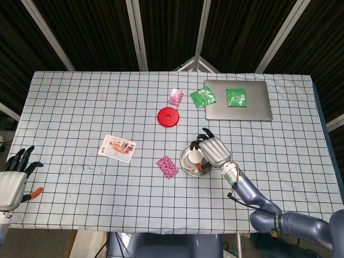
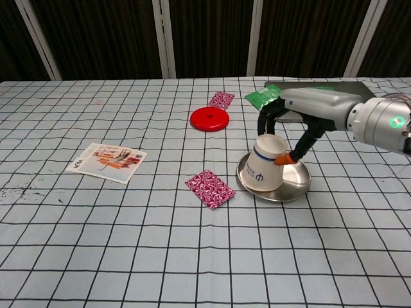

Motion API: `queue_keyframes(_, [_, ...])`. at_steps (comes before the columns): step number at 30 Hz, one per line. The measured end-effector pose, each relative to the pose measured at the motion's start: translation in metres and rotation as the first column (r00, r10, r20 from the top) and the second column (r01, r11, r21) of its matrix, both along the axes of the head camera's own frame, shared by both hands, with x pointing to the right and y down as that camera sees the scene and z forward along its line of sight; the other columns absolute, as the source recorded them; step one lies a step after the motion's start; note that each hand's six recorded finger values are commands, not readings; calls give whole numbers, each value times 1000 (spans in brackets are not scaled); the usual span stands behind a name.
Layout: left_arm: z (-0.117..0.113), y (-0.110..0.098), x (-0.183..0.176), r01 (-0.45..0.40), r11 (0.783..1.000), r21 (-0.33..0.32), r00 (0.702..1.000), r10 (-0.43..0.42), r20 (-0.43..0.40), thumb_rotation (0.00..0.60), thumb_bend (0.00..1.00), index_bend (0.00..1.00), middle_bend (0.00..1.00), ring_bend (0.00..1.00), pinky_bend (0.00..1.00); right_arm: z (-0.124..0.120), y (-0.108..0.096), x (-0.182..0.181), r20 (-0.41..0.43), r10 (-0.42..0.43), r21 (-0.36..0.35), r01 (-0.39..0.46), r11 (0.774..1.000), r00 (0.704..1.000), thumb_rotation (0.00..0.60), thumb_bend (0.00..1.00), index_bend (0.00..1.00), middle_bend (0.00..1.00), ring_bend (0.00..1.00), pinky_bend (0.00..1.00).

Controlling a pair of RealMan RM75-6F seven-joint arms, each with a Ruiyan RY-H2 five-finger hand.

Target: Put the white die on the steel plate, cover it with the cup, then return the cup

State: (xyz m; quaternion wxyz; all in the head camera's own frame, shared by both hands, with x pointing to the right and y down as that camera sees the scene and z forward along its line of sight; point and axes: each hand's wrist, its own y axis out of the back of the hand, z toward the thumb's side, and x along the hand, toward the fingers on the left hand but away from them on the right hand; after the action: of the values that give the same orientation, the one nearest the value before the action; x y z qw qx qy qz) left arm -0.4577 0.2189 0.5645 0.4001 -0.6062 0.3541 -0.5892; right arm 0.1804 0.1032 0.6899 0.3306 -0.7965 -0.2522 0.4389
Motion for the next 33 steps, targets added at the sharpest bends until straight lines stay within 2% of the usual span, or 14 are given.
queue_keyframes(12, [1, 0, 0, 1, 1000, -1, 1000, -1, 8, 600, 236, 331, 0, 0, 128, 18, -16, 16, -42, 39, 35, -38, 999, 998, 600, 448, 569, 468, 229, 6])
queue_keyframes(20, [3, 1, 2, -5, 1000, -7, 1000, 5, 12, 600, 236, 334, 0, 0, 128, 21, -21, 37, -66, 70, 55, -67, 996, 995, 600, 448, 576, 468, 229, 10])
queue_keyframes(26, [3, 1, 2, -5, 1000, -7, 1000, 5, 13, 600, 236, 335, 0, 0, 128, 21, -16, 53, -90, 75, 51, -70, 996, 993, 600, 449, 577, 468, 229, 10])
queue_keyframes(33, [2, 1, 3, -6, 1000, -6, 1000, 6, 10, 600, 236, 335, 0, 0, 128, 17, -1, 62, -96, 49, 38, -46, 998, 994, 600, 449, 588, 468, 229, 11])
